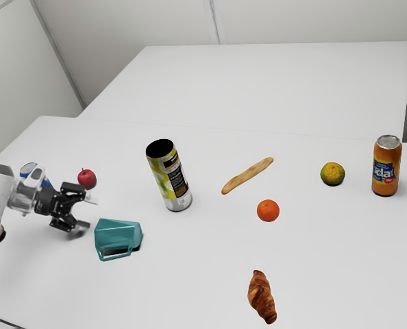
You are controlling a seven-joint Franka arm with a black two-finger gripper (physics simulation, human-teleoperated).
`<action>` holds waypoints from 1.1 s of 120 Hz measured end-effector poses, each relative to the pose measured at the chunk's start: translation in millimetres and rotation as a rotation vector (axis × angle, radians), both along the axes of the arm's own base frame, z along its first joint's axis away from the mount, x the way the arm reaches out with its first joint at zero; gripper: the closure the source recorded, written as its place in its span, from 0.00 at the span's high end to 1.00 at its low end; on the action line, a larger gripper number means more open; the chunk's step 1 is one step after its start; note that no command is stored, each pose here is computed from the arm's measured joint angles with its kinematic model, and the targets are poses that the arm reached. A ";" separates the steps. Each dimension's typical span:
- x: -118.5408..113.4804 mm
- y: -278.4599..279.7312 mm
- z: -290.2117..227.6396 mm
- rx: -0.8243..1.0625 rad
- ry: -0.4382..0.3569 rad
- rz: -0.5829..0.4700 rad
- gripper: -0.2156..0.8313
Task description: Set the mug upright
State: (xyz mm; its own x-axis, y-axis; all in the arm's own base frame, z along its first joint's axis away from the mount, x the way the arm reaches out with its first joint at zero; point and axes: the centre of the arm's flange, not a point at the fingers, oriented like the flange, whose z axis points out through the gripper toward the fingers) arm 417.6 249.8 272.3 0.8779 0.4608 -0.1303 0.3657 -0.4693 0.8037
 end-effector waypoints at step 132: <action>-23.7 -52.2 -23.3 -0.029 -0.254 -0.081 0.15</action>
